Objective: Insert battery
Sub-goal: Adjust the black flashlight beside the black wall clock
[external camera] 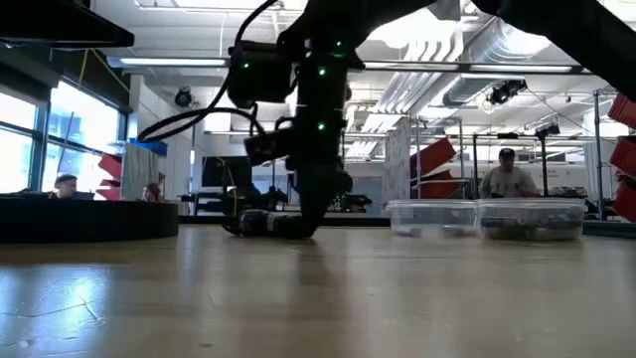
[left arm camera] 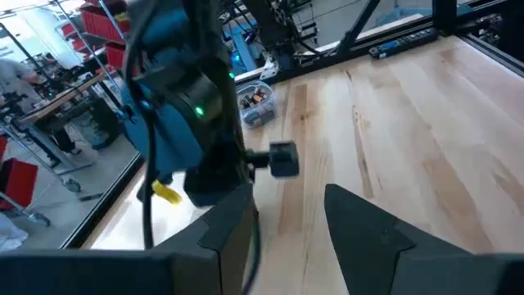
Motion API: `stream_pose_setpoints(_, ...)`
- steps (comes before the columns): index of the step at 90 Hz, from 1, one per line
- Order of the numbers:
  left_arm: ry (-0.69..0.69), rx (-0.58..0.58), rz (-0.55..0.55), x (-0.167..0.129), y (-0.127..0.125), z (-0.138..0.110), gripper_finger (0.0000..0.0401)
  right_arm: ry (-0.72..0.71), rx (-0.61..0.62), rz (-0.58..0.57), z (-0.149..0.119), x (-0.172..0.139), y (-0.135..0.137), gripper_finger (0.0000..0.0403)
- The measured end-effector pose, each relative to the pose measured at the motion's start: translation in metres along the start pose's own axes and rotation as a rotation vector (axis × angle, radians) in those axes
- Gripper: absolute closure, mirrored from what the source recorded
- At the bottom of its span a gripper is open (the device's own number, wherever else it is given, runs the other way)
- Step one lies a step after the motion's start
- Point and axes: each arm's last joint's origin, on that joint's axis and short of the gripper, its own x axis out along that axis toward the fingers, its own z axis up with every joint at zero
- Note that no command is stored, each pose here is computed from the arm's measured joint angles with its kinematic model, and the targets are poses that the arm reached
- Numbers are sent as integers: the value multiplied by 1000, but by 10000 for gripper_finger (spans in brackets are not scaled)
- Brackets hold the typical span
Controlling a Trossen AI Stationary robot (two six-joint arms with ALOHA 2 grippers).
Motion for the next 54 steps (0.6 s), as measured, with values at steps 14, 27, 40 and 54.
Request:
stream_pose_setpoints(14,1,2,0,0,0,0,265,-95,-11,-30,10,4,-3,403)
stream_pose_setpoints(27,1,8,0,0,0,0,265,-202,-1,-72,21,4,-9,403)
stream_pose_setpoints(40,1,8,1,0,0,0,265,-276,12,-98,27,4,-16,403)
stream_pose_setpoints(54,2,3,1,0,0,0,265,-284,-12,-141,28,5,-23,403)
